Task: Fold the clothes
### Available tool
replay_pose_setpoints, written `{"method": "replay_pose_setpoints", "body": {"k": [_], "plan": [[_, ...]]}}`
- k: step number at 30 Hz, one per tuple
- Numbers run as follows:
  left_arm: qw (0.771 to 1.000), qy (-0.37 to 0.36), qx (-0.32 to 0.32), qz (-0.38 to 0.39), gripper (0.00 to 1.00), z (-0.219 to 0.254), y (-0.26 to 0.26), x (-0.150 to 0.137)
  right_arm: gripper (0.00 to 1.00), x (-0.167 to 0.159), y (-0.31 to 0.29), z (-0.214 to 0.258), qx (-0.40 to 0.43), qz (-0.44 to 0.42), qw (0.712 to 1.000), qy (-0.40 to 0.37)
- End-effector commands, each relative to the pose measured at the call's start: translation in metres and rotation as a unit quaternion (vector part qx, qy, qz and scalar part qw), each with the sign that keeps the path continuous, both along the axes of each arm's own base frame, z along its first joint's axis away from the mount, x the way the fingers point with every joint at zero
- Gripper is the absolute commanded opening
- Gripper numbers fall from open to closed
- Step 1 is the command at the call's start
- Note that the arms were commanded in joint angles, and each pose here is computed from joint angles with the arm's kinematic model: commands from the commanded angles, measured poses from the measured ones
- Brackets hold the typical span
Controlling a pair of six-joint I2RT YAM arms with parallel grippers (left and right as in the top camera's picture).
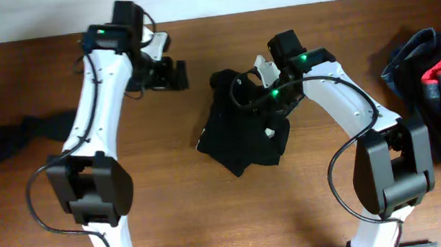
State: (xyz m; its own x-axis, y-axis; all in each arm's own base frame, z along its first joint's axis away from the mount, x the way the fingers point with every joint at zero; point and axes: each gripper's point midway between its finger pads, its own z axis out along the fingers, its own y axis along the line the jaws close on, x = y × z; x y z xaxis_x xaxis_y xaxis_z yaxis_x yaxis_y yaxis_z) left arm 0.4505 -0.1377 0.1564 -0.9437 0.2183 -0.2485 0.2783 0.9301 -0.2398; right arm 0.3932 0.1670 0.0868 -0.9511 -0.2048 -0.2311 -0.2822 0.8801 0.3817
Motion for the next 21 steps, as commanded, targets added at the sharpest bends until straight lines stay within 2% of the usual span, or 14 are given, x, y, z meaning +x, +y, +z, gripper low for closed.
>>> {"method": "replay_pose_setpoints", "body": {"k": [1,6,18,21], "plan": [[0.998,-0.027,0.003,-0.049,0.99,0.02,-0.017,-0.009,0.47,0.008,0.005,0.008,0.006,0.04,0.999,-0.033],[0.998,-0.027,0.012,-0.064,0.99,0.019,-0.029,-0.015,0.37,0.009,0.007,0.007,0.008,0.045,0.998,-0.037],[0.997,-0.026,0.003,-0.068,0.99,0.024,-0.033,-0.019,0.35,-0.004,0.018,0.01,0.041,0.076,0.996,-0.021],[0.997,-0.032,-0.002,-0.072,0.99,0.03,-0.037,-0.021,0.31,-0.009,0.023,0.01,0.041,0.088,0.995,-0.019]]}}
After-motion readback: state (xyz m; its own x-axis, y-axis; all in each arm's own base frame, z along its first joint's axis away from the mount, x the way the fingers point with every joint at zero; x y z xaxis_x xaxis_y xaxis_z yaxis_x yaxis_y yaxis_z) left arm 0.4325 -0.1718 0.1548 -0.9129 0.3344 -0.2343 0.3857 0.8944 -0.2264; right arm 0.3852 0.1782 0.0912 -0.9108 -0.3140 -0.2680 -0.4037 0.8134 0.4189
